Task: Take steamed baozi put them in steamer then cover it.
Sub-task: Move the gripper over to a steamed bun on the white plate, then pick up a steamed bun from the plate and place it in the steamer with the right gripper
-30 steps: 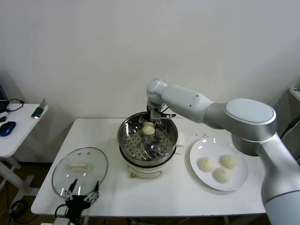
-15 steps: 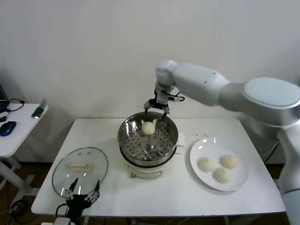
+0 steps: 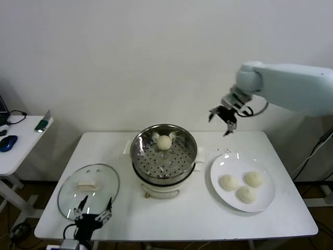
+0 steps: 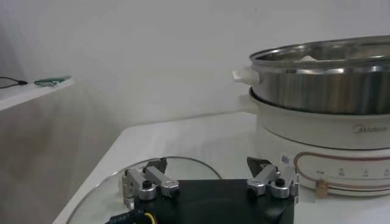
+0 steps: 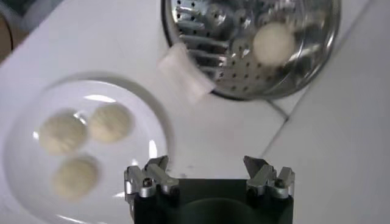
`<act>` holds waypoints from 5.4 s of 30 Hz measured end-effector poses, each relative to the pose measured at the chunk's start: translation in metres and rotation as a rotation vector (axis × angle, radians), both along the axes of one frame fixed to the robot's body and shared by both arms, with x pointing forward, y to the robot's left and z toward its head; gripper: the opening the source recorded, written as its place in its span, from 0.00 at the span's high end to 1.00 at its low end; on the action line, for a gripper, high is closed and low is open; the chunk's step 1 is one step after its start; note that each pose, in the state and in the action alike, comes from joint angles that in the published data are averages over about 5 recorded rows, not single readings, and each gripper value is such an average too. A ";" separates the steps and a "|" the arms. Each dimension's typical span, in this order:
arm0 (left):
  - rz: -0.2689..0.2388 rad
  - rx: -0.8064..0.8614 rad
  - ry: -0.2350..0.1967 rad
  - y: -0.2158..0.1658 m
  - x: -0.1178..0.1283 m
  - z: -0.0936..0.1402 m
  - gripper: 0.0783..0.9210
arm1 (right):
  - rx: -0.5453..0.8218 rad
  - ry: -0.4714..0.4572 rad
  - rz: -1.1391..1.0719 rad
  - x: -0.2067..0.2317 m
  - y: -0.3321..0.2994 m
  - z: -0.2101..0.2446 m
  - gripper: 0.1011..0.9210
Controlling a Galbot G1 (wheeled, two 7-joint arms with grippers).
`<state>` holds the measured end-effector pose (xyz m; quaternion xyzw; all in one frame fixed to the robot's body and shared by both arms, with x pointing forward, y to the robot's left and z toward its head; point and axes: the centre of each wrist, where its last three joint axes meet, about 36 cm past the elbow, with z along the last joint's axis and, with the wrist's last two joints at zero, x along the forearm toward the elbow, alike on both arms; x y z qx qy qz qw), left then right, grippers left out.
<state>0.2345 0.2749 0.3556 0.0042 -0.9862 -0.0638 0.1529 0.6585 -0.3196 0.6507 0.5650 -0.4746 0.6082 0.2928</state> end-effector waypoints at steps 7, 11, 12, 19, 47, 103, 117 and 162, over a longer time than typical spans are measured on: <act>0.001 0.000 -0.002 0.000 0.000 0.001 0.12 | 0.030 0.051 -0.185 -0.039 -0.027 -0.053 0.12; 0.002 -0.001 0.001 0.000 -0.001 0.001 0.12 | 0.034 0.070 -0.247 -0.053 -0.029 -0.079 0.12; 0.002 -0.002 0.002 0.000 -0.001 0.001 0.12 | 0.034 0.074 -0.259 -0.055 -0.028 -0.085 0.12; 0.006 0.001 0.006 0.000 -0.003 -0.001 0.12 | 0.029 0.105 -0.310 -0.067 -0.022 -0.123 0.12; 0.003 0.028 0.020 0.002 -0.011 -0.012 0.12 | -0.025 0.113 -0.353 -0.056 -0.009 -0.193 0.12; -0.011 0.027 -0.014 0.000 0.003 -0.006 0.12 | 0.110 -0.038 -0.090 -0.036 0.149 0.120 0.47; -0.009 0.024 -0.011 0.000 0.002 -0.006 0.12 | 0.118 -0.019 -0.043 -0.038 0.269 0.056 0.47; 0.005 0.034 -0.020 0.005 -0.001 -0.012 0.12 | 0.077 -0.058 -0.020 -0.014 0.341 -0.067 0.19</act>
